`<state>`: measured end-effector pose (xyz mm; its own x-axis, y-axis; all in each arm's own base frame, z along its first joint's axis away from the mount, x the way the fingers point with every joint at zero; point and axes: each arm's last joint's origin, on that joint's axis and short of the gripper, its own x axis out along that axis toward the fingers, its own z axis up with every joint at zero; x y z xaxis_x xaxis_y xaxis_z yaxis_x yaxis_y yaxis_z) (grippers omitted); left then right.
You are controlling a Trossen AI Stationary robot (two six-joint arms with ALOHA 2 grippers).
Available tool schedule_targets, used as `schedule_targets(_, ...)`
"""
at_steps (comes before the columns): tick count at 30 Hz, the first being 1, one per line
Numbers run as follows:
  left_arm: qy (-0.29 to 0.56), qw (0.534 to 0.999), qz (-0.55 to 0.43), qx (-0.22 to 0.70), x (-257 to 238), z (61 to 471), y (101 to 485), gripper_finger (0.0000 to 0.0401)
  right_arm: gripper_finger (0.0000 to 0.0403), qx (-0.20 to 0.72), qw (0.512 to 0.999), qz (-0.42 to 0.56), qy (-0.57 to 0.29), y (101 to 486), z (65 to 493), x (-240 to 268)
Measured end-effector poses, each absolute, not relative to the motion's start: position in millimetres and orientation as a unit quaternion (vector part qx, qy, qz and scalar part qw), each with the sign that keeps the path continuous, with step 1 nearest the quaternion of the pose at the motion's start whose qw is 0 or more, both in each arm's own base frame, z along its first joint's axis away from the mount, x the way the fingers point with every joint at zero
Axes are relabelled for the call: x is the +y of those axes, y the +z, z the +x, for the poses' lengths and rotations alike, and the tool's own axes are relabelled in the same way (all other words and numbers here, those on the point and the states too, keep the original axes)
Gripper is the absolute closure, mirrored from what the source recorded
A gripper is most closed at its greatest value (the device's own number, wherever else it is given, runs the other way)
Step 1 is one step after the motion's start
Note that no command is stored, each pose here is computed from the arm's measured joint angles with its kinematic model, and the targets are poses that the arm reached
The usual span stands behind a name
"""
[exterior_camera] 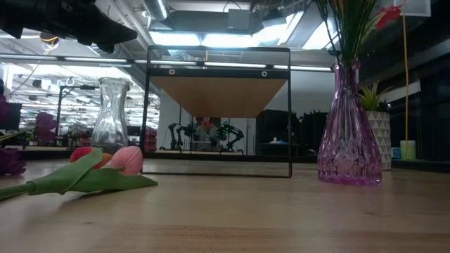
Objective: Pick and place flowers into a vace then onto a shelf
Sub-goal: Put the white tulip into the purple vase
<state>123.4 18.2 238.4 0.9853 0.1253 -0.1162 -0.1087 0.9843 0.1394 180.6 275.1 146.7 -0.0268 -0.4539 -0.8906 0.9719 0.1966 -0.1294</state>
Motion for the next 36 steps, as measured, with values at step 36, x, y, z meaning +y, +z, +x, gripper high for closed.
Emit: schedule_targets(36, 0.059, 0.994, 0.066, 0.062, 18.2, 123.4, 238.4, 0.0397, 0.0306, 0.475, 0.569, 0.312, -0.594, 121.1, 177.2, 247.3)
